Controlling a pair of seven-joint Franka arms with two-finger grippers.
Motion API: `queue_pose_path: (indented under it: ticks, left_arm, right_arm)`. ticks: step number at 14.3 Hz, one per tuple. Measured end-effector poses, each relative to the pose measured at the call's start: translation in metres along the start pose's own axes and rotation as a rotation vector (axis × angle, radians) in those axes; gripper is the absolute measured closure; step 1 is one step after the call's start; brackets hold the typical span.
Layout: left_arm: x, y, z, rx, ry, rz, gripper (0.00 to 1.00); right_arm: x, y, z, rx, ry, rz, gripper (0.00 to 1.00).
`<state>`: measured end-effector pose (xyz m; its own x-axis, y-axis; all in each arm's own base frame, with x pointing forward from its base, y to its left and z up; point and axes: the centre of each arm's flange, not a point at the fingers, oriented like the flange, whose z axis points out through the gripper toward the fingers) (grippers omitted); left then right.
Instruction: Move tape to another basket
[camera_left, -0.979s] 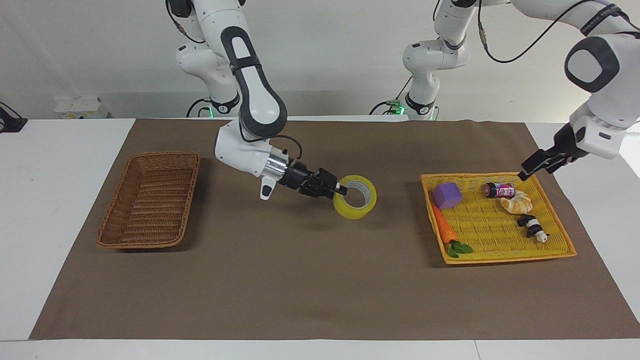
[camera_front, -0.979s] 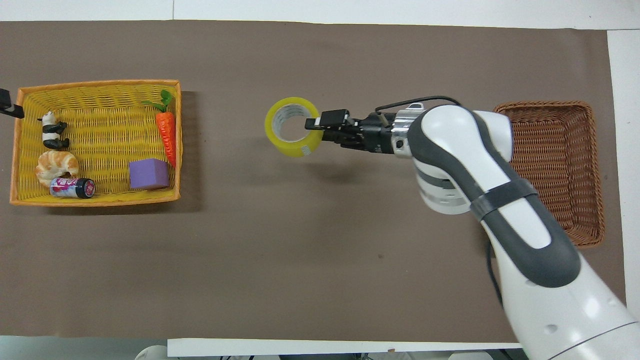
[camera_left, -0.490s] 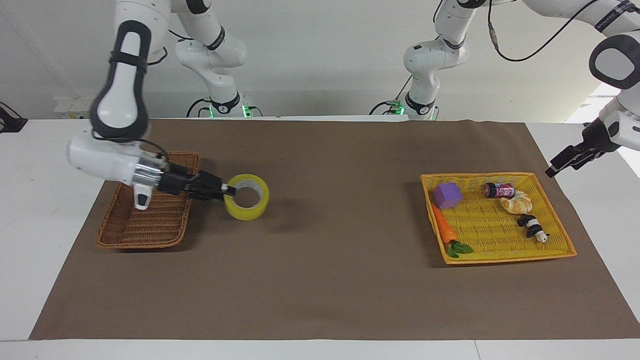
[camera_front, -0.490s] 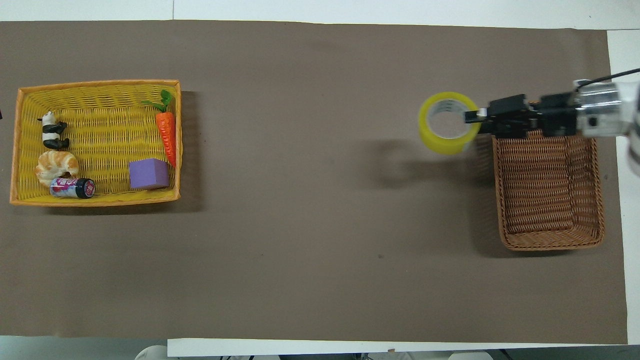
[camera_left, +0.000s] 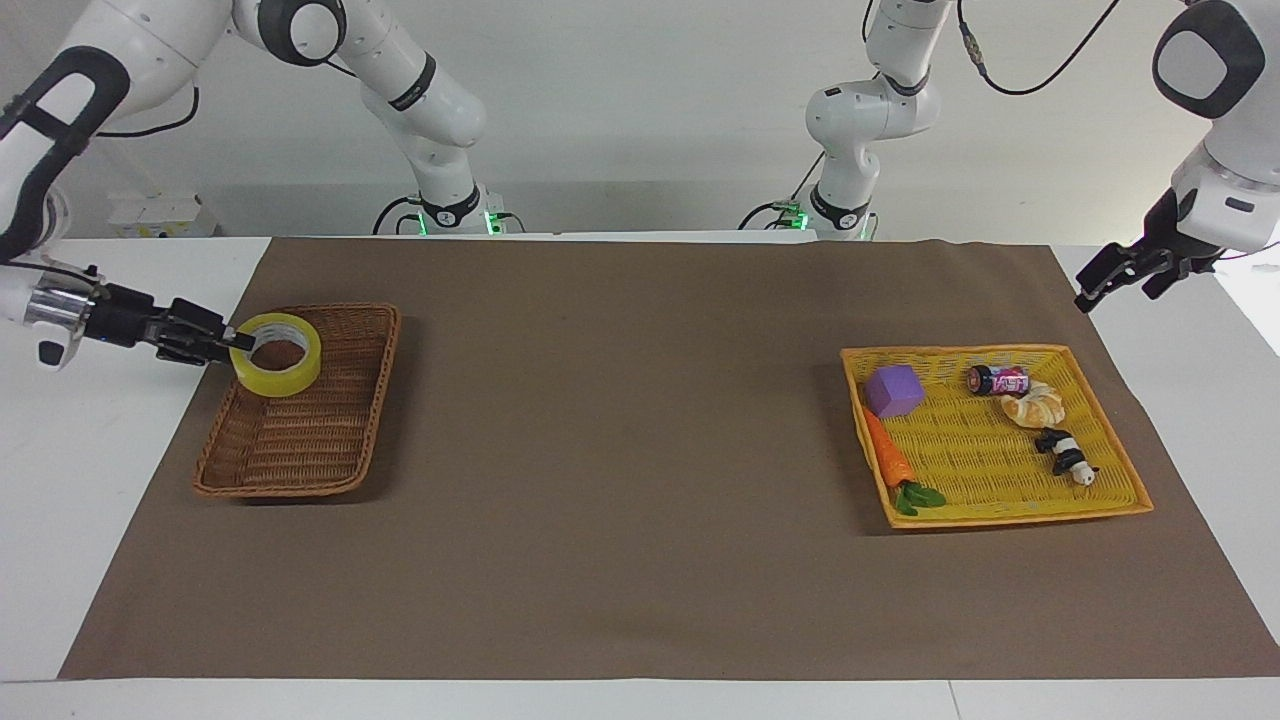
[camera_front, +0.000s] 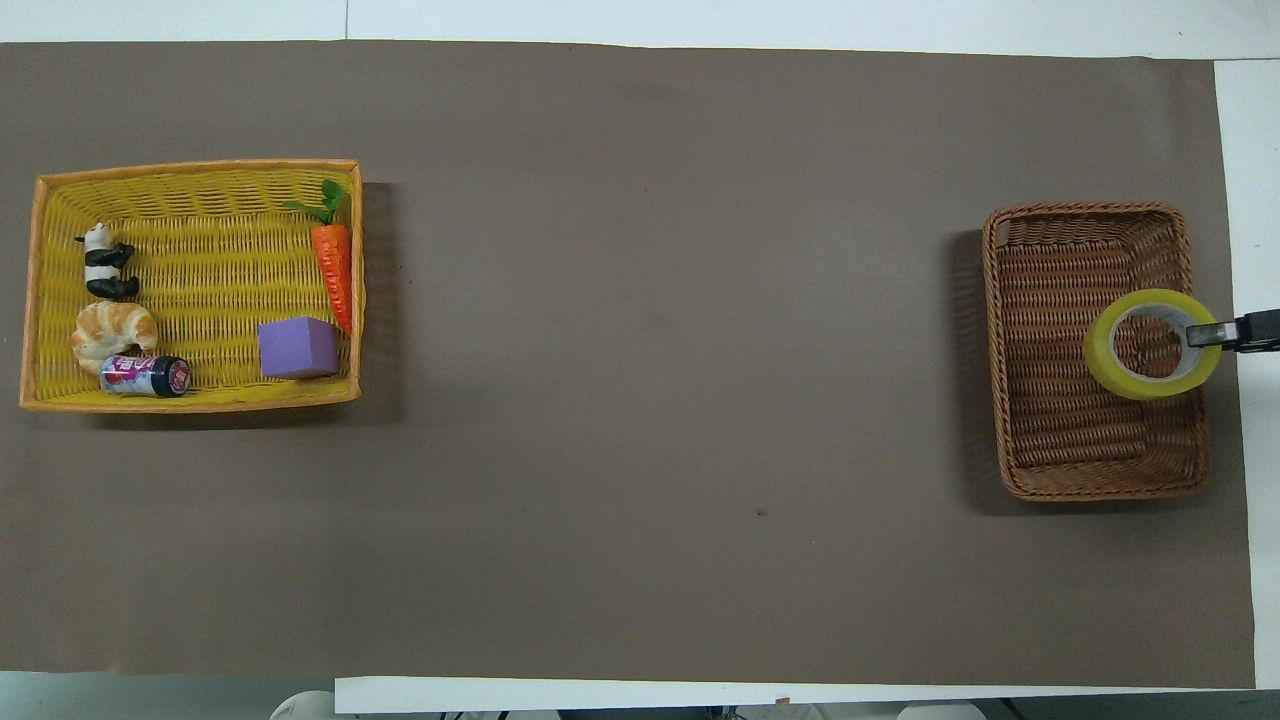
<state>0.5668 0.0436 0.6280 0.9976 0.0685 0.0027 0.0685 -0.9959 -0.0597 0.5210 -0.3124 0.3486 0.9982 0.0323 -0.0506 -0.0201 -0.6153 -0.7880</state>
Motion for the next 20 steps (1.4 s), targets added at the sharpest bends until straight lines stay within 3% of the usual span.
queue_pose_path:
  ticks: [4,8,12,13,17,18,20]
  left_arm:
    - [-0.011,-0.006,-0.016,0.003,0.016,-0.009,0.00]
    - [-0.011,-0.002,-0.015,-0.007,0.010,-0.002,0.00]
    - [-0.013,0.006,-0.014,-0.069,-0.005,0.003,0.00]
    - [-0.014,0.007,-0.012,-0.073,-0.019,0.004,0.00]
    - [-0.018,0.010,-0.009,-0.074,-0.052,0.011,0.00]
    - [-0.019,0.011,-0.009,-0.075,-0.058,0.013,0.00]
    - [-0.020,0.022,-0.007,-0.075,-0.069,0.034,0.00]
  right_arm:
    - [0.005,0.021,0.044,0.006,-0.046,-0.038,0.45]
    - [0.002,0.017,0.052,-0.006,-0.069,-0.059,0.45]
    - [0.007,0.010,0.056,-0.044,-0.087,-0.079,0.45]
    - [0.010,0.007,0.059,-0.047,-0.092,-0.086,0.42]
    - [0.027,-0.011,0.059,-0.104,-0.083,-0.133,0.00]
    - [0.033,-0.022,0.052,-0.150,-0.092,-0.160,0.00]
    - [0.047,-0.065,0.035,-0.325,-0.129,-0.252,0.00]
